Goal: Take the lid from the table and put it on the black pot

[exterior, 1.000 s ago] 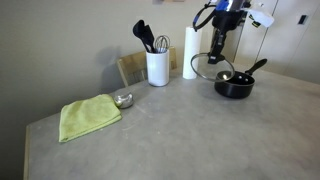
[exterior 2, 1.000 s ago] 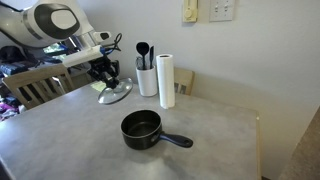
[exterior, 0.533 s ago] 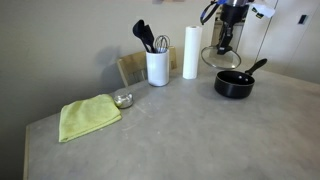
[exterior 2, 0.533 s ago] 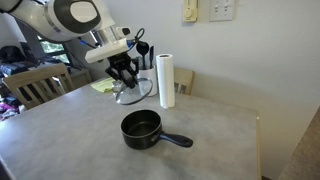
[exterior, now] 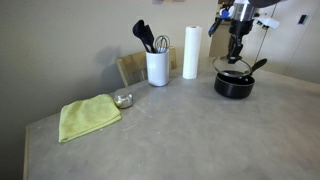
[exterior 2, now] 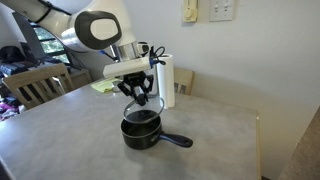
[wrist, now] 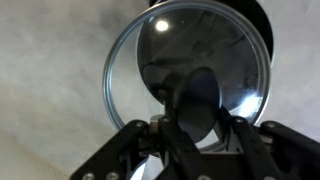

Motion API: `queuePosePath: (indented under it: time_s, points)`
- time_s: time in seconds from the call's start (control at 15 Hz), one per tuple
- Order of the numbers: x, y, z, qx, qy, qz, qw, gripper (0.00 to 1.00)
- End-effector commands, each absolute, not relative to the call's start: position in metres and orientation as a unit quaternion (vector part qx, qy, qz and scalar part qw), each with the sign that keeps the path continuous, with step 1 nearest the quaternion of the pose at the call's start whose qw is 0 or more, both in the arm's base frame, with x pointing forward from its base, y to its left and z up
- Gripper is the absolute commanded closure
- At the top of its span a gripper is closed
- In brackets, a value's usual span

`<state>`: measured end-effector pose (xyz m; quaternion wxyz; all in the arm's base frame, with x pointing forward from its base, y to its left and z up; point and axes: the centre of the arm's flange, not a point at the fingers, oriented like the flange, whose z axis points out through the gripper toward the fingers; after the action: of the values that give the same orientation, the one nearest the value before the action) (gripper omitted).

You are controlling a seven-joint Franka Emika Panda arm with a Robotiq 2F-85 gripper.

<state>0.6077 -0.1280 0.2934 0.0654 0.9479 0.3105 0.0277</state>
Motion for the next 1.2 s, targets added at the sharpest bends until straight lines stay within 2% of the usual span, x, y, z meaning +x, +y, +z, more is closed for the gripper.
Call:
queuePosePath:
  time_s: [0.0, 0.47, 1.13]
  points:
    - [0.606, -0.147, 0.280, 0.945, 0.326, 0.003, 0.024, 0.86]
    - [0.593, -0.161, 0.272, 0.942, 0.332, -0.036, 0.002, 0.86]
    - [0.588, -0.149, 0.261, 0.939, 0.336, -0.039, -0.059, 0.86]
